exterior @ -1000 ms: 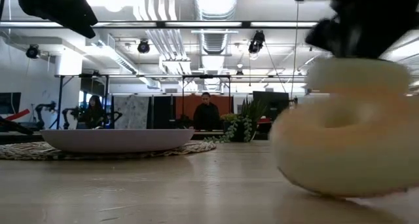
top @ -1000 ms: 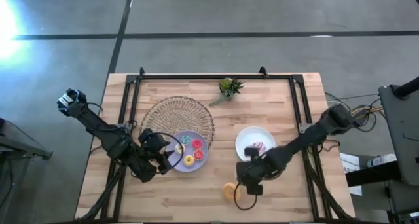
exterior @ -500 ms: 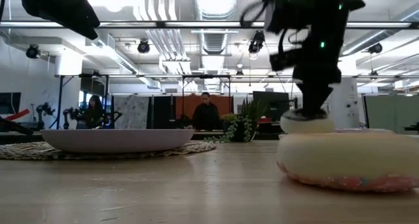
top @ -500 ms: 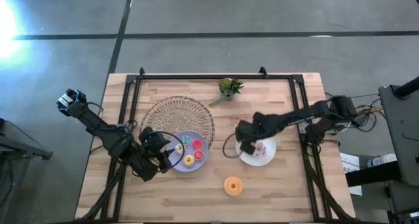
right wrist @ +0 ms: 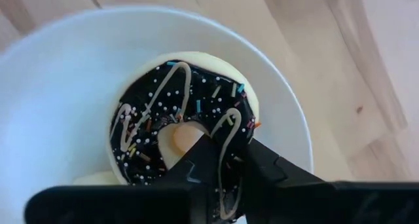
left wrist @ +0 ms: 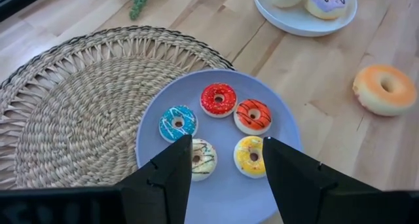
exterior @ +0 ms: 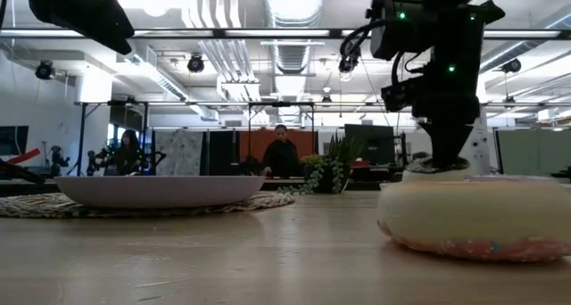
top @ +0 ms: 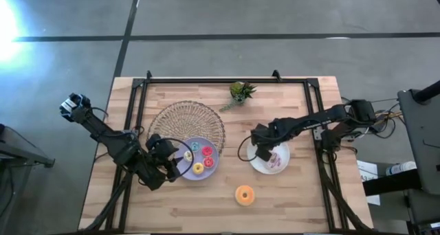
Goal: Pick & Place donuts
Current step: Put the large black donut on the white plate, then put the large pink donut on the white plate
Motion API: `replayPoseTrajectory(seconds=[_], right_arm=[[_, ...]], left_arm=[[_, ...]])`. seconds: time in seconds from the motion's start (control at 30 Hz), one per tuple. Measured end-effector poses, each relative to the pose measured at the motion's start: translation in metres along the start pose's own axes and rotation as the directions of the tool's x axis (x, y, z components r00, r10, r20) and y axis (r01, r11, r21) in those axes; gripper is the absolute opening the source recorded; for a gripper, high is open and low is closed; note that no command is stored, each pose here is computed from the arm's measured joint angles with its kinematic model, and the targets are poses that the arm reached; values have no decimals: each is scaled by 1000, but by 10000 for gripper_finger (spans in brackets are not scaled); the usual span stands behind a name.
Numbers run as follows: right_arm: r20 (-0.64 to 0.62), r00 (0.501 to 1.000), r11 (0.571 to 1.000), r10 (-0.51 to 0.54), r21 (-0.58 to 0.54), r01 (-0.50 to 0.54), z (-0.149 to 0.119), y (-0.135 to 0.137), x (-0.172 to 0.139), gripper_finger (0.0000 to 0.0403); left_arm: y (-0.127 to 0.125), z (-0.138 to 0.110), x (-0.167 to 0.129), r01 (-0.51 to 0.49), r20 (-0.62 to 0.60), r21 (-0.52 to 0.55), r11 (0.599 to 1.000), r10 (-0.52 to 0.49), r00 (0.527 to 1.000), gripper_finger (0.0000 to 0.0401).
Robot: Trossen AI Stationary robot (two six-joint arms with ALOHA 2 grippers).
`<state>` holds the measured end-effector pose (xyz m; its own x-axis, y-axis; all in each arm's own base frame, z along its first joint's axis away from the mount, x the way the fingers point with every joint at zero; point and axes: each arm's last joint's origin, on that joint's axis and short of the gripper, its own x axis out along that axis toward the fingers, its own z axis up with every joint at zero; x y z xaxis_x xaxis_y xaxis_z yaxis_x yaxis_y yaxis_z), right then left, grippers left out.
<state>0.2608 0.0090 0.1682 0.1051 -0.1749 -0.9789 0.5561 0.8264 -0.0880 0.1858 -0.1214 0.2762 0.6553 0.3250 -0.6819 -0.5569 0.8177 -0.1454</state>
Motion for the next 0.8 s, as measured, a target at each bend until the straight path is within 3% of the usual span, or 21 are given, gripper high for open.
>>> replayPoseTrajectory(seconds=[0.27,0.67,0.73,0.8], right_arm=[[-68,990,992,-121,-29,119,-10,-9,-1,105],[-44,991,992,-126,-3,126,-13,-15,-15,177],[0,996,995,-93,38,93,-14,-17,-25,185],[14,999,999,-52,8,52,-15,-19,-32,190]], left_arm=[[1,0,0,-8,-1,7,1000,8,1000,161],[2,0,0,-13,-6,9,1000,13,1000,161],[2,0,0,-13,-6,8,1000,13,1000,161],[2,0,0,-13,-6,9,1000,13,1000,161]])
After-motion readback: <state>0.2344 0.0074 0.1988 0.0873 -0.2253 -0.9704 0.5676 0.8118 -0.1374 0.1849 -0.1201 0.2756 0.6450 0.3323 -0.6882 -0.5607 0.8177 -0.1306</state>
